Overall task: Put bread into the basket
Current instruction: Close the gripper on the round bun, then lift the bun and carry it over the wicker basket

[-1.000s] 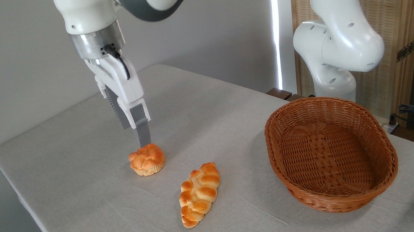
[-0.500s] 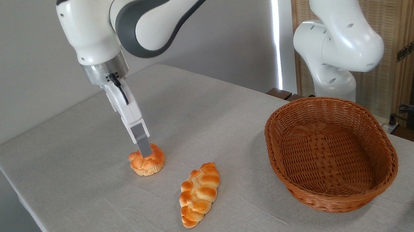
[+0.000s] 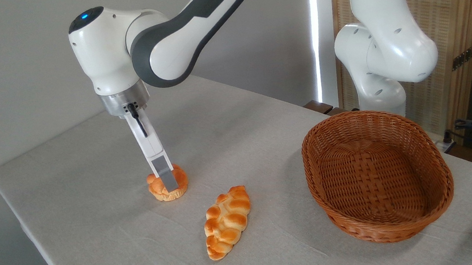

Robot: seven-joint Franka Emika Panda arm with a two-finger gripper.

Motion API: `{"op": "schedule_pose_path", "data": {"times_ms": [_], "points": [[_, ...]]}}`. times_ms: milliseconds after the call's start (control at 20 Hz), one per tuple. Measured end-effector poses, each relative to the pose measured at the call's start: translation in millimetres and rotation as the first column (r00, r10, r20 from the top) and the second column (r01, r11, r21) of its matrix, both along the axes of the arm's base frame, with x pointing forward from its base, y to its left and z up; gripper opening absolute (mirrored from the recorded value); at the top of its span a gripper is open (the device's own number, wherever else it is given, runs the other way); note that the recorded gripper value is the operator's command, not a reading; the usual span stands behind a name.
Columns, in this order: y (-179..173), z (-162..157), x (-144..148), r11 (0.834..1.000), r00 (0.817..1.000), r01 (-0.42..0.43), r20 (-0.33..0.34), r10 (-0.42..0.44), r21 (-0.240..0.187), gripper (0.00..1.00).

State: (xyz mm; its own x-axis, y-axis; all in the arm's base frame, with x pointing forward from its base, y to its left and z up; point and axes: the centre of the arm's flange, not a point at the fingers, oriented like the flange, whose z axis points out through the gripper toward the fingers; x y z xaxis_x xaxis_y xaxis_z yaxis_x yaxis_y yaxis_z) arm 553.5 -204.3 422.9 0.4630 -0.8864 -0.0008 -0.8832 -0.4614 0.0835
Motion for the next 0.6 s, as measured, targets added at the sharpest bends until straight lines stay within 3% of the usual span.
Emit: {"op": "schedule_pose_path", "data": {"times_ms": [100,200,600], "points": [[-0.1,-0.6,0.4,1.0,1.0,0.0,0.006,0.0,-0.002,0.39],[-0.1,-0.9,0.4,1.0,1.0,0.001,0.007,-0.001,-0.001,0.34],[-1.1,-3.9,-0.2,1.0,1.0,0.005,0.002,-0.005,0.0,0.32]]}}
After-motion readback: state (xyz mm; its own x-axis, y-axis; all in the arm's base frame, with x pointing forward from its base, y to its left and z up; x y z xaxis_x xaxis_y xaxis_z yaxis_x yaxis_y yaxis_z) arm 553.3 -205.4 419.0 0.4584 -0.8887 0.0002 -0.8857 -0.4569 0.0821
